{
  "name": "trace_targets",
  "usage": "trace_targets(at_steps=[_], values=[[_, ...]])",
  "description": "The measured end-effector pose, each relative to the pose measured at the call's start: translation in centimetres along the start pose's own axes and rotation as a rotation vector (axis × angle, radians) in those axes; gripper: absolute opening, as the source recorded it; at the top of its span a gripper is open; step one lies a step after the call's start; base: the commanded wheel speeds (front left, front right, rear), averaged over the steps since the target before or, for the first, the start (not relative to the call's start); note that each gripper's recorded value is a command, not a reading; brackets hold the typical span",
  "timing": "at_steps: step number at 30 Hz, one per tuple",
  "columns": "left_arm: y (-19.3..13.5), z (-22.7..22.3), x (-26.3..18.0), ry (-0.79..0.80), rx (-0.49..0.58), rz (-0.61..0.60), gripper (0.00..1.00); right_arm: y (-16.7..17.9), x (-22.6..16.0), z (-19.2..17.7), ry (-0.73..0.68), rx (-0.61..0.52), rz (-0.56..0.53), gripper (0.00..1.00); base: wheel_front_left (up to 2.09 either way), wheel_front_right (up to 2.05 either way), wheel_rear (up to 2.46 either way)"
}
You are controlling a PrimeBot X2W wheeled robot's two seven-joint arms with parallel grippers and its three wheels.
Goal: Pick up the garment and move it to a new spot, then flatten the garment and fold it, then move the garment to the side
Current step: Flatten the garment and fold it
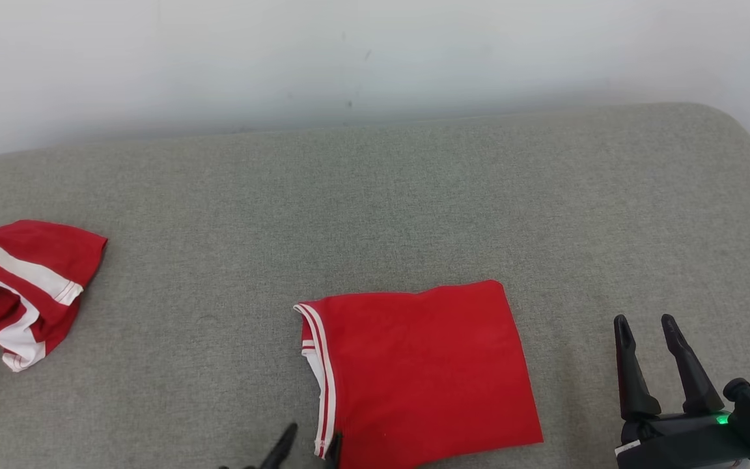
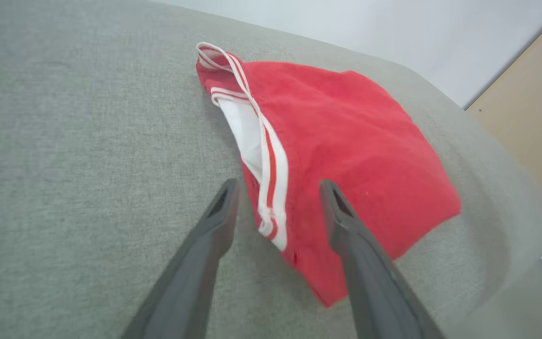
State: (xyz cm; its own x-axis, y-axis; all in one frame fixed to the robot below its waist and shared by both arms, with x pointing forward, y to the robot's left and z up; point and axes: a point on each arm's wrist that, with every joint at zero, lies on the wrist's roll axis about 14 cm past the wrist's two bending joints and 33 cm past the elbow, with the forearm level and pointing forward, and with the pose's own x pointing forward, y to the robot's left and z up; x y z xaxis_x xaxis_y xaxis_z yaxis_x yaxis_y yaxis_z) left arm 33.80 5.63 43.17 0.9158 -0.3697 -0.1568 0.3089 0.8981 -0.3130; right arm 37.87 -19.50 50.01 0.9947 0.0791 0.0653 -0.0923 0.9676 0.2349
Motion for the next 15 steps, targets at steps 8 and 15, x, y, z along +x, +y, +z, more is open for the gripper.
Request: trace_targets(at_steps=[8, 15], values=[[3.5, 6.0, 0.2, -0.188, 0.026, 0.114, 1.0, 0.3, 0.2, 0.7, -0.019, -0.009, 0.015, 1.0, 0.0, 0.0, 0.0], [7.3, 11.1, -1.1, -0.339, 0.079, 0.237, 1.0, 0.6, 0.1, 1.3, -0.036, -0.021, 0.027, 1.0, 0.0, 0.0, 0.0]])
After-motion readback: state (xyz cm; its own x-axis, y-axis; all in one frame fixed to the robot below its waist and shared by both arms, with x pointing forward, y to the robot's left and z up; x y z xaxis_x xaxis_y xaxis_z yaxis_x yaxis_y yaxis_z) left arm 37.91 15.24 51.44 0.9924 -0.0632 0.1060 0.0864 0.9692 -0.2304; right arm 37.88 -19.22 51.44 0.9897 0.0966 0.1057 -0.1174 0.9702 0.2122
